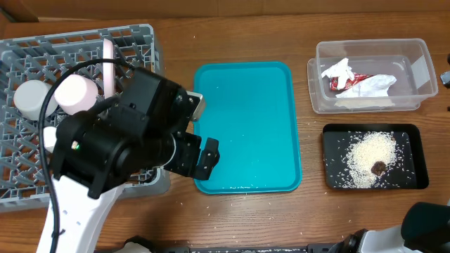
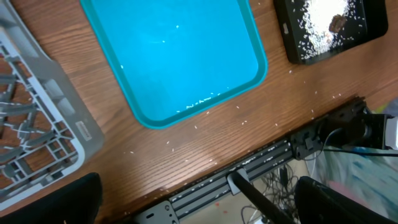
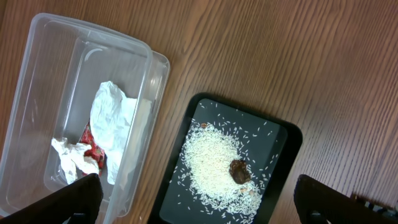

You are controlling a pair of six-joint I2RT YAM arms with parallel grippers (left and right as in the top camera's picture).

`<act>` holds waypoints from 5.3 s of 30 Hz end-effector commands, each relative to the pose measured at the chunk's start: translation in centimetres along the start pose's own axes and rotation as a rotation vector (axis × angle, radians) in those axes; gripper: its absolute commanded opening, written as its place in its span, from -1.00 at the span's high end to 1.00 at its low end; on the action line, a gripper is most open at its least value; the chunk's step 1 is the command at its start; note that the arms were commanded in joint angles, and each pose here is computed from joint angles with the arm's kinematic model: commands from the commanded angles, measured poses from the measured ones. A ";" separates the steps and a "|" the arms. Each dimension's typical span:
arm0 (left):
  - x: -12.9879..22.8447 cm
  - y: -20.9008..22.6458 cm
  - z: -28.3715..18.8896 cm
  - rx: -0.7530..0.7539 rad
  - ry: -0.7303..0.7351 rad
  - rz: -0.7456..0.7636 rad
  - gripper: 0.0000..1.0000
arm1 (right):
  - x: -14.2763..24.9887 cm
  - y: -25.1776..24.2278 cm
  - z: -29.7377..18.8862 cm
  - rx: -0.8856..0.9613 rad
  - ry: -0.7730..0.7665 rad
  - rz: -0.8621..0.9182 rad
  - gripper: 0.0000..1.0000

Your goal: Sort waste into correct bins and load items into the dishwasher

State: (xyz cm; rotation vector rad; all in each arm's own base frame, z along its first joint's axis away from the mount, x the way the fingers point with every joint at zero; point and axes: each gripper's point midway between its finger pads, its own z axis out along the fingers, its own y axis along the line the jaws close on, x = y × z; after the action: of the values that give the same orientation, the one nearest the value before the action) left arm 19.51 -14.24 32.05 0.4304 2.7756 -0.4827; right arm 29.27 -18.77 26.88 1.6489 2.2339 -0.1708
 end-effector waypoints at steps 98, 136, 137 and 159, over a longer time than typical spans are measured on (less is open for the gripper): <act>4.2 19.3 10.6 -0.486 -1.183 -0.020 -1.00 | -0.5 0.2 -0.3 -0.004 -0.020 0.001 -1.00; 4.2 19.3 10.6 -0.486 -1.182 -0.020 -1.00 | 16.9 -1.0 -8.2 -0.999 -0.431 -0.324 -1.00; 4.2 19.3 10.6 -0.486 -1.182 -0.020 -1.00 | 17.5 -1.0 -7.6 -1.026 -0.429 -0.331 -1.00; 4.2 19.3 10.6 -0.486 -1.182 -0.020 -1.00 | 23.6 1.0 0.4 -1.309 -0.561 -0.462 -1.00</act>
State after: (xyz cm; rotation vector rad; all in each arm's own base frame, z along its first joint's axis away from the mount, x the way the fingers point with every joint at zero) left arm 24.64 0.13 15.60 -0.0460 1.6512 -0.0149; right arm 24.22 2.65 18.66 0.3566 1.5664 0.5819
